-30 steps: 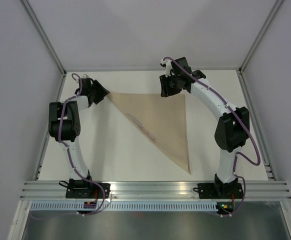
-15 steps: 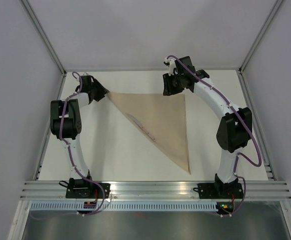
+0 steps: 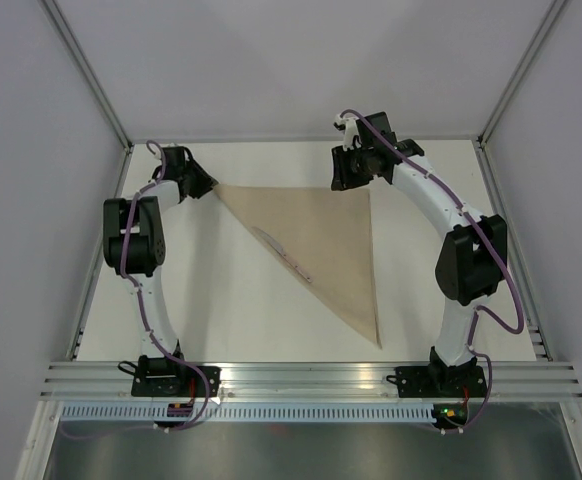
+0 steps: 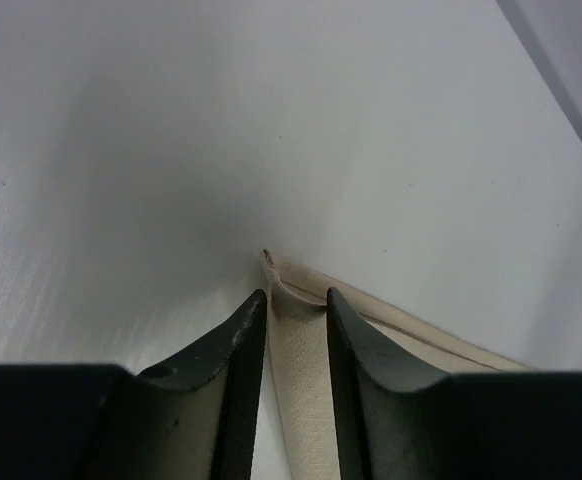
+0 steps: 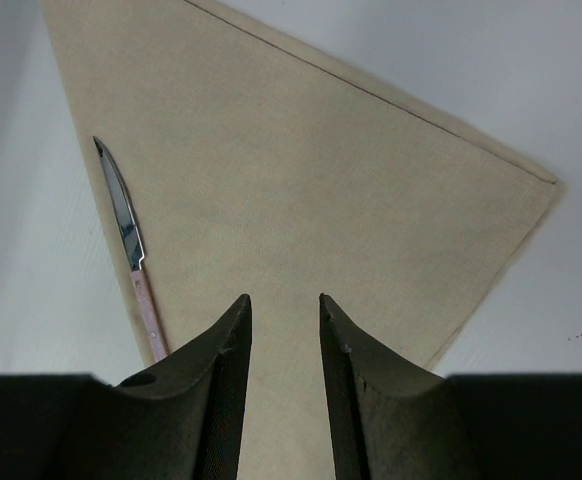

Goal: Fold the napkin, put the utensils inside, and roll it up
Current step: Fold the napkin at the center of the board.

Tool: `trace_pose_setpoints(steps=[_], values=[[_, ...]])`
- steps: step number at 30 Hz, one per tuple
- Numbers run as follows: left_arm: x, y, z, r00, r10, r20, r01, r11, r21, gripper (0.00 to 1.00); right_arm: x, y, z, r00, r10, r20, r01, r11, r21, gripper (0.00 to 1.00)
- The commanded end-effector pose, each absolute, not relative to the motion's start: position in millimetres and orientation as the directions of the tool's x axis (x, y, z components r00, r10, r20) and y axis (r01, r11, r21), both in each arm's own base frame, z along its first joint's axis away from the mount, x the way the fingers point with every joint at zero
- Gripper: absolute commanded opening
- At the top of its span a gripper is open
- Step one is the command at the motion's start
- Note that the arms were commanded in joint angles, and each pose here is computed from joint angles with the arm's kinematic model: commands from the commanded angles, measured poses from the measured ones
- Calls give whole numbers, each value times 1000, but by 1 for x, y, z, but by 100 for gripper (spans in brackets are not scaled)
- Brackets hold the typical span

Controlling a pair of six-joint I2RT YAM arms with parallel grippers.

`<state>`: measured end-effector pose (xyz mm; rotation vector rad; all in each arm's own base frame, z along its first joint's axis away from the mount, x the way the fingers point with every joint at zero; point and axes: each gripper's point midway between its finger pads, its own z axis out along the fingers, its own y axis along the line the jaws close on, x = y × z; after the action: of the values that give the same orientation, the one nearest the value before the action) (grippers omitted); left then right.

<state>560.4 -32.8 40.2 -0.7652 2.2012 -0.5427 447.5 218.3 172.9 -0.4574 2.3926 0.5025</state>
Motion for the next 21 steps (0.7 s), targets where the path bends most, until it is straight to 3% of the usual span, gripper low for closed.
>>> trace_pose_setpoints(steps=[1, 14, 18, 21], values=[[568, -36, 42, -546, -680, -489, -374, 720, -584, 35, 448, 216, 200, -699, -156, -698, -442, 862, 250, 39], [568, -40, 43, -563, -659, -499, -358, 738, -572, 15, 449, 211, 200, -699, -152, -699, -438, 863, 251, 38], [568, -46, 49, -575, -636, -515, -323, 754, -571, 2, 450, 208, 200, -700, -150, -699, -434, 866, 249, 38], [568, -54, 58, -581, -606, -543, -259, 770, -583, 2, 450, 208, 199, -699, -154, -699, -436, 866, 245, 38]])
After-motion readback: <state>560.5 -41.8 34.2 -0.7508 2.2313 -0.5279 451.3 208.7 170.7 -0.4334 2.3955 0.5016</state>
